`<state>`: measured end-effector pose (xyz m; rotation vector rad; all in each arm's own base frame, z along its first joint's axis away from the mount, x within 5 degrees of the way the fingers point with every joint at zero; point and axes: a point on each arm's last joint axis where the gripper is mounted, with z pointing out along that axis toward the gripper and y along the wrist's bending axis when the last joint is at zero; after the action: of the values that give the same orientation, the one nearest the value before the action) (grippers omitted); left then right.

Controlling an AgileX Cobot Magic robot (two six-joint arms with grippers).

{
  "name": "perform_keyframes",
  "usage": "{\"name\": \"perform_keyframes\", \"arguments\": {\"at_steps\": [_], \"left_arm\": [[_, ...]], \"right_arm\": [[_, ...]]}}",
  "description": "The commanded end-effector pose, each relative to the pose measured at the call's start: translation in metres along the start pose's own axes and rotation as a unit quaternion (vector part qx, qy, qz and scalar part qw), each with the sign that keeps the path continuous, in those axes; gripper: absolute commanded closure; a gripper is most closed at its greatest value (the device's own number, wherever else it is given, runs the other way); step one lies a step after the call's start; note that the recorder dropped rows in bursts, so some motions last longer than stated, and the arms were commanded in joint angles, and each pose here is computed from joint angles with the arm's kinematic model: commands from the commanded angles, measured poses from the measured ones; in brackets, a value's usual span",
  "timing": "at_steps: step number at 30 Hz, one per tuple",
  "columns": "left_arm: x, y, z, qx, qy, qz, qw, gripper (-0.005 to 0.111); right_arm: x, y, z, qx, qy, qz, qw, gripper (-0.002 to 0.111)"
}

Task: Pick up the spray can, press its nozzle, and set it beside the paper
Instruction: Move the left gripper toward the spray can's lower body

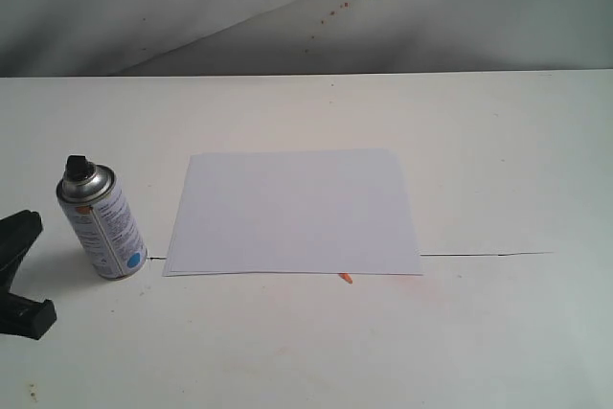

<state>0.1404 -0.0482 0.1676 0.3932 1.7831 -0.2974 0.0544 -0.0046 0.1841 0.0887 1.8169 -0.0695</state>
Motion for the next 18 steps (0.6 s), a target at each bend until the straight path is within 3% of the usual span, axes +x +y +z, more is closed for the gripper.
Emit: {"name": "perform_keyframes", "arguments": {"at_steps": [1,11,18], "left_arm": [[0.008,-0.002,0.003,0.016,0.025,-0.029,0.999,0.107],[0.018,-0.002,0.008,0.015,0.061,-0.084,0.994,0.107],[0.026,0.001,0.006,-0.004,0.106,-0.084,0.991,0.107]], "right_arm": [[0.001,0.0,0.0,0.003,-0.002,-0.007,1.0,0.108],[0.001,0.0,0.0,0.003,-0.002,-0.007,1.0,0.108],[0.001,0.0,0.0,0.003,-0.002,-0.007,1.0,0.108]]}}
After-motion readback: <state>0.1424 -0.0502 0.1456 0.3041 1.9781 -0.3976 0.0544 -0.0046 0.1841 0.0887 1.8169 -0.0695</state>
